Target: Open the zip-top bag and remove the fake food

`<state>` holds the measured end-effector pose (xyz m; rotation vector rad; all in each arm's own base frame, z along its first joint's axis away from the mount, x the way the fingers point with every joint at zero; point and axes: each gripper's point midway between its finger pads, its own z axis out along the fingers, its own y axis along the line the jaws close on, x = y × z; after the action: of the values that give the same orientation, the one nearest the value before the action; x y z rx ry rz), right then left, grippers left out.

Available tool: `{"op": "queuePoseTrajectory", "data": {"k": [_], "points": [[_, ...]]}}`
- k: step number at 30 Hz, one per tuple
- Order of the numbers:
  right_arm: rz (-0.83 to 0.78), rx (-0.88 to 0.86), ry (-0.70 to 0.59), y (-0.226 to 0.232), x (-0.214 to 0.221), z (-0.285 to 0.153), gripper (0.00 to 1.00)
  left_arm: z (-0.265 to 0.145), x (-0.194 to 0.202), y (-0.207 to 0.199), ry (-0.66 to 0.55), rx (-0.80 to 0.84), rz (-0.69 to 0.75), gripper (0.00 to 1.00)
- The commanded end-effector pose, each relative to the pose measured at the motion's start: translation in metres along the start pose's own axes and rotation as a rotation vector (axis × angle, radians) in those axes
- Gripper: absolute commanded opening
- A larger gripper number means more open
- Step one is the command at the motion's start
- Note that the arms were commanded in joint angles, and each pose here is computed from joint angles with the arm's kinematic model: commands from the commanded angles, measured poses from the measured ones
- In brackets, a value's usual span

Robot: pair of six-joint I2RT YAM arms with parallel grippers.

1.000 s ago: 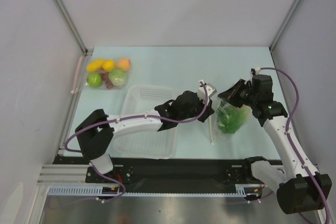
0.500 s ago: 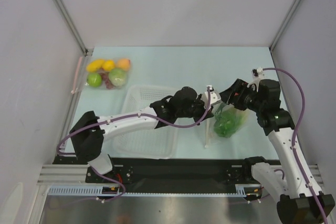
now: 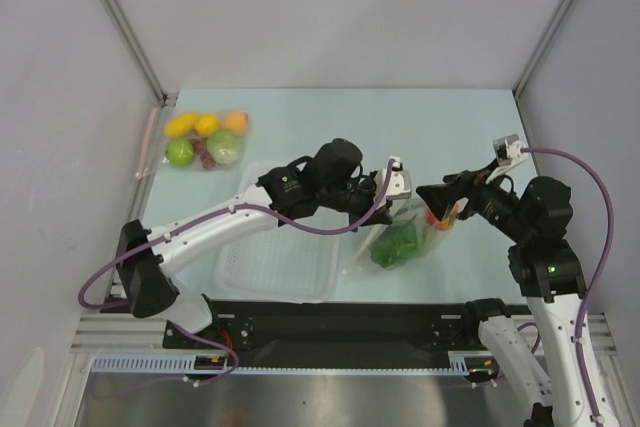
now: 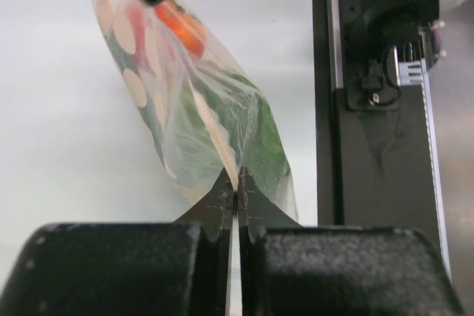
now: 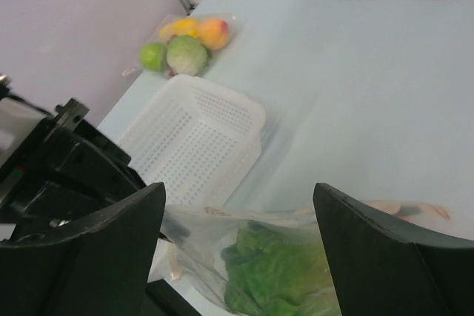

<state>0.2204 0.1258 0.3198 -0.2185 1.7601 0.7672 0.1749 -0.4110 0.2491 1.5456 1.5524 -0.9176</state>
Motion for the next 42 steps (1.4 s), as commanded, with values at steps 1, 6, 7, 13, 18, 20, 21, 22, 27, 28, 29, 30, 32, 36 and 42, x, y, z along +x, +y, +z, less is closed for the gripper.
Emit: {"op": "queuePoseTrajectory", "data": {"k": [1,6,7,13,18,20,21,22,27,28,29,30,32,36,42], "points": [[-0.135,-0.164,-0.043,0.033,-0.016,-0.010,0.88,-0.032,-0.023,-0.012,-0.014,0.053,0.085,0.00],[-0.224,-0.368,0.027,0.061,0.002,-0.020,0.92,-0.048,-0.029,-0.023,0.008,0.085,0.093,0.00],[-0.222,-0.396,0.046,0.064,0.006,-0.021,0.93,-0.049,-0.031,-0.023,0.004,0.089,0.095,0.00],[-0.234,-0.515,0.057,0.080,0.002,-0.024,0.92,-0.055,-0.037,-0.030,0.012,0.125,0.099,0.00],[-0.234,-0.550,0.083,0.083,0.003,-0.022,0.92,-0.057,-0.037,-0.033,0.018,0.140,0.096,0.00],[-0.221,-0.571,0.095,0.085,0.005,-0.020,0.92,-0.059,-0.039,-0.035,0.014,0.144,0.096,0.00],[-0.226,-0.581,0.093,0.087,0.005,-0.021,0.91,-0.059,-0.039,-0.035,0.011,0.144,0.095,0.00],[-0.223,-0.593,0.102,0.090,0.008,-0.020,0.92,-0.060,-0.040,-0.036,0.009,0.146,0.096,0.00],[-0.208,-0.636,0.156,0.101,0.023,-0.011,0.89,-0.055,-0.044,-0.038,-0.004,0.172,0.096,0.00],[-0.203,-0.617,0.166,0.100,0.027,-0.007,0.87,-0.054,-0.045,-0.037,-0.004,0.172,0.096,0.00],[-0.204,-0.638,0.188,0.105,0.033,-0.006,0.83,-0.054,-0.047,-0.036,-0.008,0.171,0.099,0.00],[-0.203,-0.633,0.196,0.105,0.036,-0.004,0.78,-0.050,-0.046,-0.036,-0.002,0.174,0.094,0.00],[-0.200,-0.597,0.204,0.101,0.040,0.001,0.65,-0.048,-0.048,-0.034,-0.008,0.174,0.098,0.00],[-0.205,-0.525,0.226,0.089,0.047,0.004,0.12,-0.043,-0.049,-0.028,-0.016,0.150,0.100,0.01],[-0.233,-0.427,0.186,0.075,0.042,0.005,0.00,-0.049,-0.056,-0.019,-0.068,0.078,0.118,0.46]]}}
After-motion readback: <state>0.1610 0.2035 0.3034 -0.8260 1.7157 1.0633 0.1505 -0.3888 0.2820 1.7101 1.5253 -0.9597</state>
